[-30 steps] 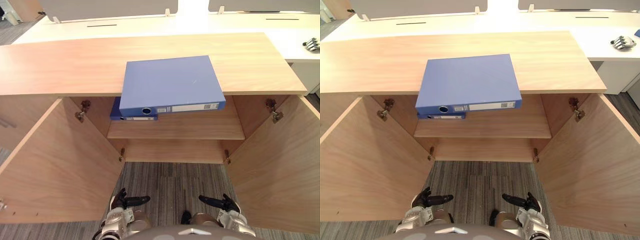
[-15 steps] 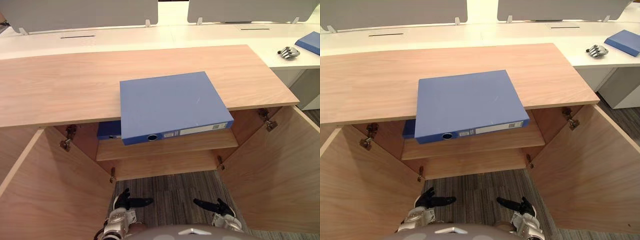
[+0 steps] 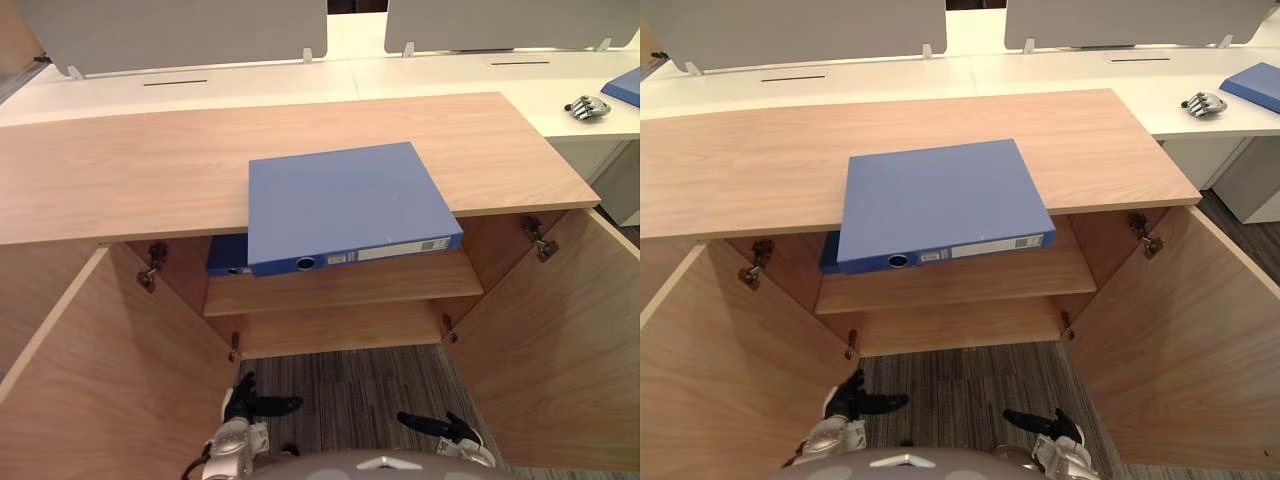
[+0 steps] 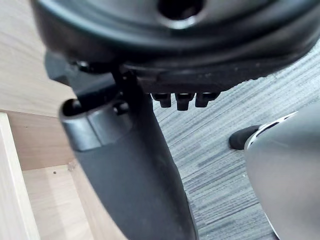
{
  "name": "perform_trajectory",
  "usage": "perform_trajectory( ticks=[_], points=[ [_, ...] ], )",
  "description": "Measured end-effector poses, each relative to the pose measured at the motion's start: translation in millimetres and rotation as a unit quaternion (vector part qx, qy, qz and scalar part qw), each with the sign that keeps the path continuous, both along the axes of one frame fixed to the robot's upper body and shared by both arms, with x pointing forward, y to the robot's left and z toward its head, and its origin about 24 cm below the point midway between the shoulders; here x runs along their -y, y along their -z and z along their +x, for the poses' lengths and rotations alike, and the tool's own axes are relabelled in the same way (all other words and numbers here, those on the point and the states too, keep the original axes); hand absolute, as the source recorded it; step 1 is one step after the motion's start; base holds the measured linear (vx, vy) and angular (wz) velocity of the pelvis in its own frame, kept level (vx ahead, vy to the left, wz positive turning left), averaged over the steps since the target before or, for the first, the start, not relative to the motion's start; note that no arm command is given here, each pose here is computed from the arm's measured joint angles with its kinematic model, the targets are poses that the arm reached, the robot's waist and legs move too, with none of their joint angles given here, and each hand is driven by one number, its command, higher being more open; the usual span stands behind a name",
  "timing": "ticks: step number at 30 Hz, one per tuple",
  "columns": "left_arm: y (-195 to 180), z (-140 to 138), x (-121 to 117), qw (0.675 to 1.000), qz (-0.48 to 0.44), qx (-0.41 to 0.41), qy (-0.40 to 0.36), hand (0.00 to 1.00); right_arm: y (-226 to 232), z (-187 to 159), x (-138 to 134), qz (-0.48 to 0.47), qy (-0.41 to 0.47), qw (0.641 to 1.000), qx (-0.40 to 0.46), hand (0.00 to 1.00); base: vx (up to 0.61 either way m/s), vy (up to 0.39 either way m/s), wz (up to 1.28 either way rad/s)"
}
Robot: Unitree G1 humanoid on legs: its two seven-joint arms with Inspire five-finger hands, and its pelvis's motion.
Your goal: Walk over to the cabinet, pick up the folder, carry it to the office cabinet, place the folder inside the office cabinet, then close the office cabinet door
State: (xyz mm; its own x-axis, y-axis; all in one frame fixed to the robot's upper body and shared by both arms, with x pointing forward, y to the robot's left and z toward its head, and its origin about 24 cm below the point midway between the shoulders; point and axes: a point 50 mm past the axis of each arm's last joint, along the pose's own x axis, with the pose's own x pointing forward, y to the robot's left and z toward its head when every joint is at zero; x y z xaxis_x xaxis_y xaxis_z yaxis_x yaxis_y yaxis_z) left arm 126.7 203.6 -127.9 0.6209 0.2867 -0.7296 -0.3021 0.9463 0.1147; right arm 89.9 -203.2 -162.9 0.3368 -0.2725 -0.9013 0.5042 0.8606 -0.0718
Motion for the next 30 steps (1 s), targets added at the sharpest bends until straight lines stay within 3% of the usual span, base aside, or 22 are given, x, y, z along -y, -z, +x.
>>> perform_trajectory(
  ticks=[7,16,22,30],
  points=[
    [-65,27,-21,0.982,0.055,0.178,-0.033,1.0,-2,-1,1,-0.01,-0.018,1.0,0.008,1.0,-0.05,0.022,0.13],
    [-139,46,-12,0.933,0.071,0.351,-0.034,1.0,-2,-5,-1,-0.015,-0.034,0.999,0.005,1.0,0.0,-0.007,0.09],
    [-175,49,-9,0.9,0.122,0.419,-0.009,1.0,-1,-12,0,-0.012,-0.033,0.999,-0.002,1.0,-0.03,-0.023,0.0],
    [-191,50,-2,0.879,0.179,0.439,0.056,1.0,2,-15,2,-0.01,-0.038,0.999,-0.016,1.0,0.0,-0.002,0.0]
  ],
)
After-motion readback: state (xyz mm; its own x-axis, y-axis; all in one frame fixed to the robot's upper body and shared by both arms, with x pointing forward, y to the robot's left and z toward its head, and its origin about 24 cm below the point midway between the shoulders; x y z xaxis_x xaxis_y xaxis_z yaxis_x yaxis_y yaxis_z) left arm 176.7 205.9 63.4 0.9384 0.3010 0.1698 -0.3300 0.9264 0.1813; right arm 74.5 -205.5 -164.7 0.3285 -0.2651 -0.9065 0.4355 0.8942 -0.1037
